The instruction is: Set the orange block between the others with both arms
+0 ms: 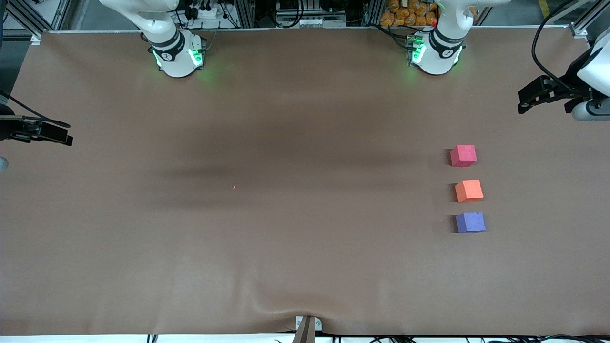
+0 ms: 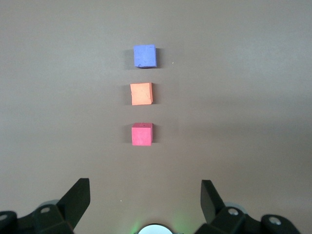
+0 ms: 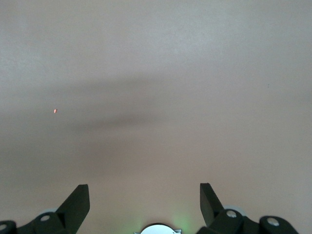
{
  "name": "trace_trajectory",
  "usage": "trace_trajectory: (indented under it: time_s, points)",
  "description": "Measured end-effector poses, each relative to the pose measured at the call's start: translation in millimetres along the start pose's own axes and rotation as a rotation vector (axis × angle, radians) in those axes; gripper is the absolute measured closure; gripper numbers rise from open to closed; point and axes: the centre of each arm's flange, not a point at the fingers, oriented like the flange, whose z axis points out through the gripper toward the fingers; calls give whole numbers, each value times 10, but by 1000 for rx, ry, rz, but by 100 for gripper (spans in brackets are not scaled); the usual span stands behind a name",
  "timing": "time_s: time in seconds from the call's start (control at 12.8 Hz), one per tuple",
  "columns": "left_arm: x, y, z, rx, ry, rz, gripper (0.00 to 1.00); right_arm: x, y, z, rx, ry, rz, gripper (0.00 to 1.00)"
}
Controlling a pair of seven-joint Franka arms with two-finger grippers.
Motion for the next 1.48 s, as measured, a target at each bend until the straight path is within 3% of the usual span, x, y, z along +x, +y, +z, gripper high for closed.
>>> trace_trajectory:
  time_s: [1.48]
  points:
    - [-11, 138, -5, -33, -2, 61, 0, 0, -1, 0, 0, 0, -1, 0]
